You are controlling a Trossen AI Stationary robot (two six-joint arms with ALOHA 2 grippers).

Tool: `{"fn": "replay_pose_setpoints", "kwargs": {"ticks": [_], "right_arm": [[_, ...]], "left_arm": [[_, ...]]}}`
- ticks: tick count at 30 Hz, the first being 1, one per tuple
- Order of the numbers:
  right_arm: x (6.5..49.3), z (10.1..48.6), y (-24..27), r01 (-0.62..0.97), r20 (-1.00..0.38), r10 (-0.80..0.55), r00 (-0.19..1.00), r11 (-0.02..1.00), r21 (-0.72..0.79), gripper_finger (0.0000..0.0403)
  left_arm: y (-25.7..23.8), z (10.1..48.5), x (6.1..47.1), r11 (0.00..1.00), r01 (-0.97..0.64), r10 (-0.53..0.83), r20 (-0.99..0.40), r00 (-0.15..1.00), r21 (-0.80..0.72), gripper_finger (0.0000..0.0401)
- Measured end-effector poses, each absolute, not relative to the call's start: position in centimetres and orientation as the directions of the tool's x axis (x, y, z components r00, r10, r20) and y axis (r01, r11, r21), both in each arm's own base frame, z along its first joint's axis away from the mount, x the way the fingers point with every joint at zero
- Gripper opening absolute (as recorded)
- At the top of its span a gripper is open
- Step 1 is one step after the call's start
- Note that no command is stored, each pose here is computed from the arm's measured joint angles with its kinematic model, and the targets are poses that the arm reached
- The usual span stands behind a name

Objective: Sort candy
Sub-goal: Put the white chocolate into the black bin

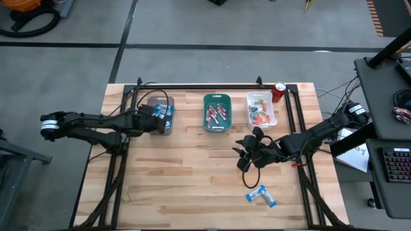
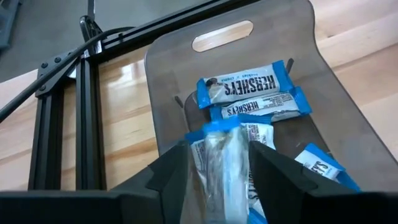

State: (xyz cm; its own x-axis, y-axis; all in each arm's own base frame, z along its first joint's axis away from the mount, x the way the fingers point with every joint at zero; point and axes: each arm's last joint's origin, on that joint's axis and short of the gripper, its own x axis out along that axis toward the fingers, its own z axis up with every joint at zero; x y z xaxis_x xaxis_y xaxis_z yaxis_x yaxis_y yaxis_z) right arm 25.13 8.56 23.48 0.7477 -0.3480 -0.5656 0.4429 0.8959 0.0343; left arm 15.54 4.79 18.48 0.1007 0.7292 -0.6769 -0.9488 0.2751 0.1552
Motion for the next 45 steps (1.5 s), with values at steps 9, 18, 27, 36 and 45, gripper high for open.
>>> {"fn": "replay_pose_setpoints", "kwargs": {"ticks": [9,18,27,36,45], "right_arm": [[25.1,23.5,8.6,0.455,-0.564,-0.348,0.749,0.889,0.057,0.0141],[25.2,23.4,8.7,0.462,-0.580,-0.312,0.752,0.878,0.126,0.0141],[25.1,23.1,9.6,0.347,-0.686,0.020,0.727,0.852,0.392,0.0141],[26.0,20.5,11.1,0.391,-0.797,0.297,0.526,0.748,0.537,0.0141],[24.9,19.8,13.1,0.615,-0.957,0.270,0.108,0.738,0.278,0.0141]], "left_arm": [[4.8,19.1,15.9,0.292,-0.945,0.731,-0.672,0.120,0.149,0.0203],[3.2,23.0,18.0,0.468,-0.874,0.716,-0.635,0.290,0.128,0.0216],[-2.7,25.6,19.9,0.762,-0.646,0.564,-0.539,0.625,0.048,0.0216],[-6.7,25.2,20.6,0.831,-0.556,0.510,-0.433,0.743,0.024,0.0216],[-7.1,23.8,21.7,0.821,-0.562,0.539,-0.458,0.707,0.100,0.0216]]}}
